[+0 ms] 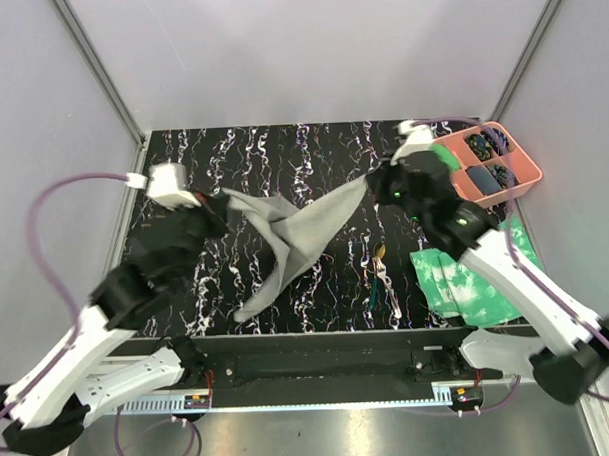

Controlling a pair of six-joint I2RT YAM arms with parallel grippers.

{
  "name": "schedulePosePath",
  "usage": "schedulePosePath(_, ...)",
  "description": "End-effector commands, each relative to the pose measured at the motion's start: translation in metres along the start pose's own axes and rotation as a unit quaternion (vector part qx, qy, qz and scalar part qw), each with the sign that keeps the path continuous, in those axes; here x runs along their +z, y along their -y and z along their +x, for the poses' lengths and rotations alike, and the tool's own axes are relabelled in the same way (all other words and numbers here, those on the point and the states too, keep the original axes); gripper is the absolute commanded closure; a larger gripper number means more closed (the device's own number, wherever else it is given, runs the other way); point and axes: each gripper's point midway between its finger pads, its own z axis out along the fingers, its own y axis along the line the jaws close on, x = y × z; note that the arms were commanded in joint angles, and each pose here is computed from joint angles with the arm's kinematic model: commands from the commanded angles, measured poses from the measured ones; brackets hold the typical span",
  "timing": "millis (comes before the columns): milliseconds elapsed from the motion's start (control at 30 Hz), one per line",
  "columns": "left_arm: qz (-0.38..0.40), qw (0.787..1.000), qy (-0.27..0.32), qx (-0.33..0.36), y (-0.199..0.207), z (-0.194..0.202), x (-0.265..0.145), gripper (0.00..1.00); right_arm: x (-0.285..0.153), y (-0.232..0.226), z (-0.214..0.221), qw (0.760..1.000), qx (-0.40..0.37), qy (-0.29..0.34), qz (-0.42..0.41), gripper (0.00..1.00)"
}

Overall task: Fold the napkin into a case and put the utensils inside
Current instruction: Flatten out the crumpled napkin at the center of the board.

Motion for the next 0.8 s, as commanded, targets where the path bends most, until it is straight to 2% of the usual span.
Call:
schedulePosePath(0,0.004,0.988,0.145,0.062,0.000,-0.121,-0.042,1.00,-0.076,0.008,-0.098,0.988,0.003,0.151,0.016,1.00)
schedulePosePath(167,-0.027,0.970,0.234,0.054,-0.019,-0.192,-0.091,1.00,-0.146,0.014,-0.147,0.971,0.013,0.237,0.008,1.00)
schedulePosePath(267,-0.038,0.959,0.279,0.034,-0.036,-0.217,-0.121,1.00,-0.187,0.023,-0.163,0.961,0.010,0.277,0.012,1.00)
schedulePosePath(400,-0.047,0.953,0.298,0.009,-0.054,-0.228,-0.146,1.00,-0.225,0.041,-0.170,0.951,0.012,0.306,0.036,1.00)
schedulePosePath(533,-0.092,0.953,0.289,0.008,-0.074,-0.223,-0.150,1.00,-0.213,0.058,-0.161,0.953,0.001,0.291,0.086,1.00)
schedulePosePath(600,-0.151,0.949,0.277,0.007,-0.094,-0.214,-0.150,1.00,-0.201,0.069,-0.155,0.952,-0.002,0.279,0.127,1.00)
schedulePosePath(767,-0.269,0.930,0.243,0.059,-0.127,-0.182,-0.140,1.00,-0.161,0.087,-0.140,0.949,-0.027,0.236,0.208,1.00)
